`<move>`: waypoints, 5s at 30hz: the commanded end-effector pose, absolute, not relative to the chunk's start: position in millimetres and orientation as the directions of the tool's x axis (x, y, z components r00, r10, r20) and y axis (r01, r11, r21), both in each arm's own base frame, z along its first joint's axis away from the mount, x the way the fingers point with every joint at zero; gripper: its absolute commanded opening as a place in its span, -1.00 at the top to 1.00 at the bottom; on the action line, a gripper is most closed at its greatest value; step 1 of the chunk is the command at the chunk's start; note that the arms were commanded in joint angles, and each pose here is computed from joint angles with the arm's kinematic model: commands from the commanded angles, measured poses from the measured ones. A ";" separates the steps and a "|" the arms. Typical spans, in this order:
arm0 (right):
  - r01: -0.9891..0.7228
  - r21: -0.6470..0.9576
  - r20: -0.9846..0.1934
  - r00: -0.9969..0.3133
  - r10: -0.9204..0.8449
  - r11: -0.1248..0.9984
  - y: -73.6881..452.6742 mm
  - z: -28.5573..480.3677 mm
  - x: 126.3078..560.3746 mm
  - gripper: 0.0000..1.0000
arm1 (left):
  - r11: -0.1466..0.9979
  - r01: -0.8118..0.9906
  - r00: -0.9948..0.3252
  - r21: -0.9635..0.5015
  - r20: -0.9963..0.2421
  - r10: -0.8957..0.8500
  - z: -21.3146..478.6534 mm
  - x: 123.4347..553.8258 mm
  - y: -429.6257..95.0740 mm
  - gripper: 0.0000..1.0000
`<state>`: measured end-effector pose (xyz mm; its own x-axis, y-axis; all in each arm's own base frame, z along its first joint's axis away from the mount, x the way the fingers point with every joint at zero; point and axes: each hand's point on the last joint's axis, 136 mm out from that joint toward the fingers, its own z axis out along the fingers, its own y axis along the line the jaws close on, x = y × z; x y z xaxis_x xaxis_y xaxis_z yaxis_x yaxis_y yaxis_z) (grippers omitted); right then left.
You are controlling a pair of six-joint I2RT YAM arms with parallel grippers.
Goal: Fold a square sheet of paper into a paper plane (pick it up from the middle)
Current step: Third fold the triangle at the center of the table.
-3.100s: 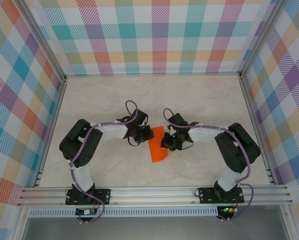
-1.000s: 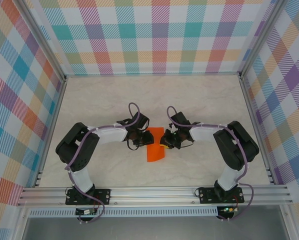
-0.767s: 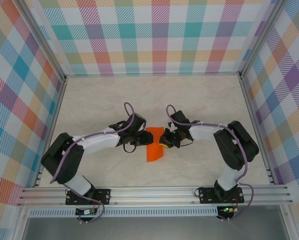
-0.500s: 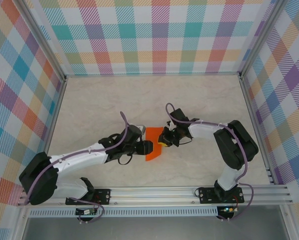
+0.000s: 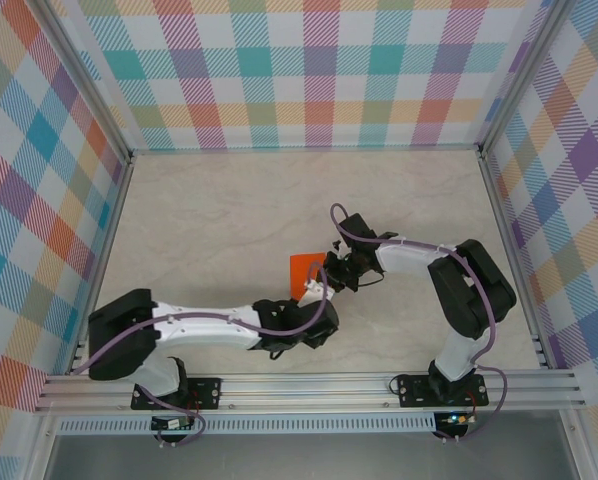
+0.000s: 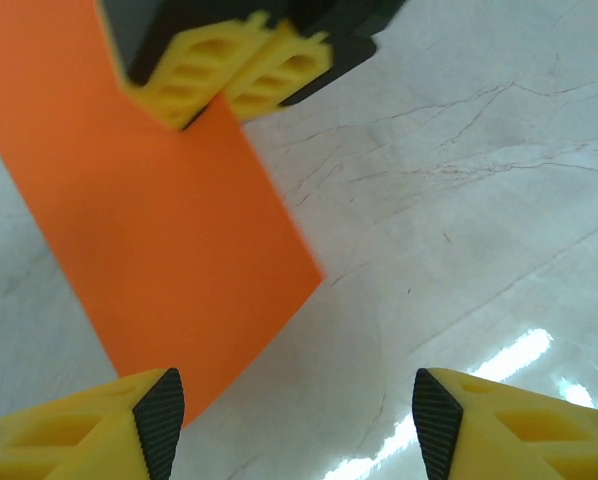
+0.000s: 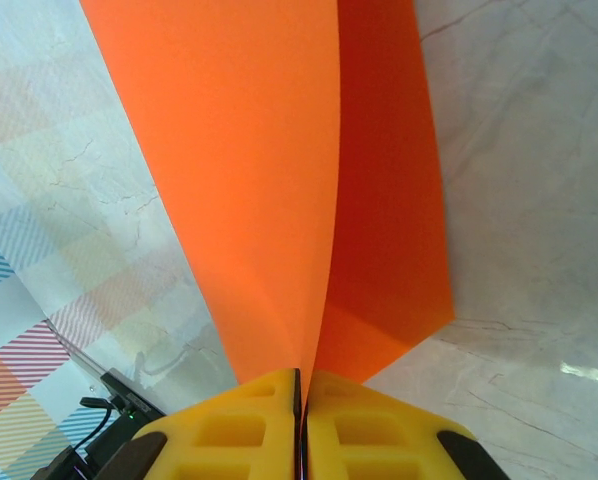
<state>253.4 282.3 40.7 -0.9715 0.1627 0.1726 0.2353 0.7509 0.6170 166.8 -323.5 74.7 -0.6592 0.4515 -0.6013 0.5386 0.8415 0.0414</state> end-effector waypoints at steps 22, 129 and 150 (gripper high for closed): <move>0.227 0.609 0.183 -0.973 0.143 0.760 280.6 40.0 252.5 0.79 | 0.805 0.490 -0.537 0.334 -0.612 0.581 80.4 188.9 -317.1 0.84; 0.110 0.468 0.171 -0.985 0.033 0.877 280.5 -12.8 293.9 0.77 | 0.903 0.280 -0.943 -0.326 -0.272 0.193 35.0 241.8 -271.4 1.00; 0.117 0.456 0.179 -0.983 0.038 0.882 277.7 -16.7 291.2 0.76 | 0.921 0.250 -0.949 -0.298 -0.262 0.172 26.9 243.5 -265.6 1.00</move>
